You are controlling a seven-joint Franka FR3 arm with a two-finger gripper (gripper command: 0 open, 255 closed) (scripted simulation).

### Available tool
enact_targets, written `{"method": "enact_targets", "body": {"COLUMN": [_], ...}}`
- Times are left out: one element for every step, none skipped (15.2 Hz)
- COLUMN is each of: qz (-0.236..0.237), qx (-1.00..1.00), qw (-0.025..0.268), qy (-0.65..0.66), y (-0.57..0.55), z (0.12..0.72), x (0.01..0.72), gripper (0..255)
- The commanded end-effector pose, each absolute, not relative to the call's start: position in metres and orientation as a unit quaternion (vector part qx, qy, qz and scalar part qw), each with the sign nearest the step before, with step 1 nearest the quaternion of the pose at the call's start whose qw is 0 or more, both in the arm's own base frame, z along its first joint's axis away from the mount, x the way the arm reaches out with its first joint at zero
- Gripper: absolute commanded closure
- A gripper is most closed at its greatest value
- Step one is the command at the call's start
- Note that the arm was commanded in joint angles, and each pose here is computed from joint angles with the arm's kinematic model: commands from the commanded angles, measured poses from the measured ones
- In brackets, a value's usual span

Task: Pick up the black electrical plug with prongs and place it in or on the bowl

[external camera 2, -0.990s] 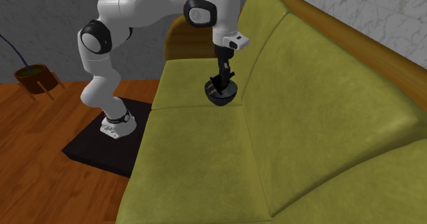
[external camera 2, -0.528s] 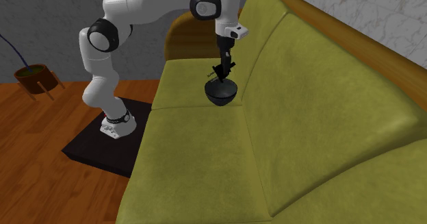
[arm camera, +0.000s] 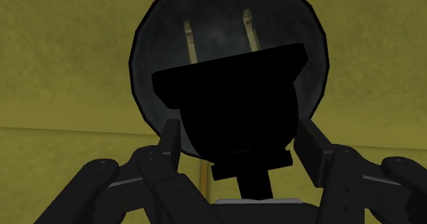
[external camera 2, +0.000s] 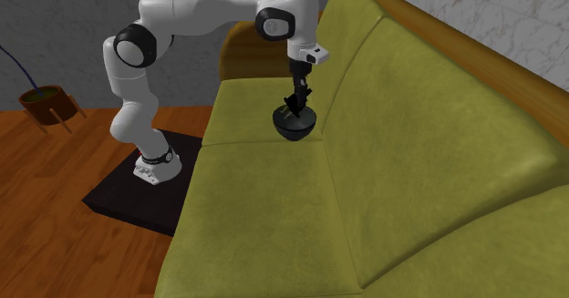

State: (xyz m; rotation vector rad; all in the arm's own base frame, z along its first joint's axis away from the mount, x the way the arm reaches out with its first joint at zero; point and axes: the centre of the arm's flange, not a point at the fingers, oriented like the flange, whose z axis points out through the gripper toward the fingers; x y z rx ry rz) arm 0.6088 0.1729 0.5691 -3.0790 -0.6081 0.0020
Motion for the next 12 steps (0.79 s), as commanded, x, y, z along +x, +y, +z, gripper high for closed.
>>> {"method": "enact_targets", "body": {"qz": [0.0,0.0,0.0,0.0,0.0,0.0,0.0,0.0,0.0,0.0,0.0,0.0], "qx": [-0.981,-0.981,-0.981,-0.981,-0.981,-0.981,-0.981,-0.981,-0.981,-0.981,-0.981,-0.981], "qw": [0.002,0.002,0.002,0.002,0.002,0.002,0.002,0.002,0.002,0.002,0.002,0.002], "qy": [-0.194,-0.194,-0.194,-0.194,-0.194,-0.194,-0.194,-0.194,-0.194,-0.194,-0.194,-0.194], "y": [0.173,0.173,0.173,0.173,0.173,0.173,0.173,0.173,0.173,0.173,0.173,0.173], "z": [0.56,0.554,0.549,0.544,0.539,0.531,0.531,0.531,0.531,0.531,0.531,0.531], "x": [0.609,0.609,0.609,0.609,0.609,0.609,0.609,0.609,0.609,0.609,0.609,0.609], "gripper": [255,255,255,255,255,255,255,255,255,255,255,255]}}
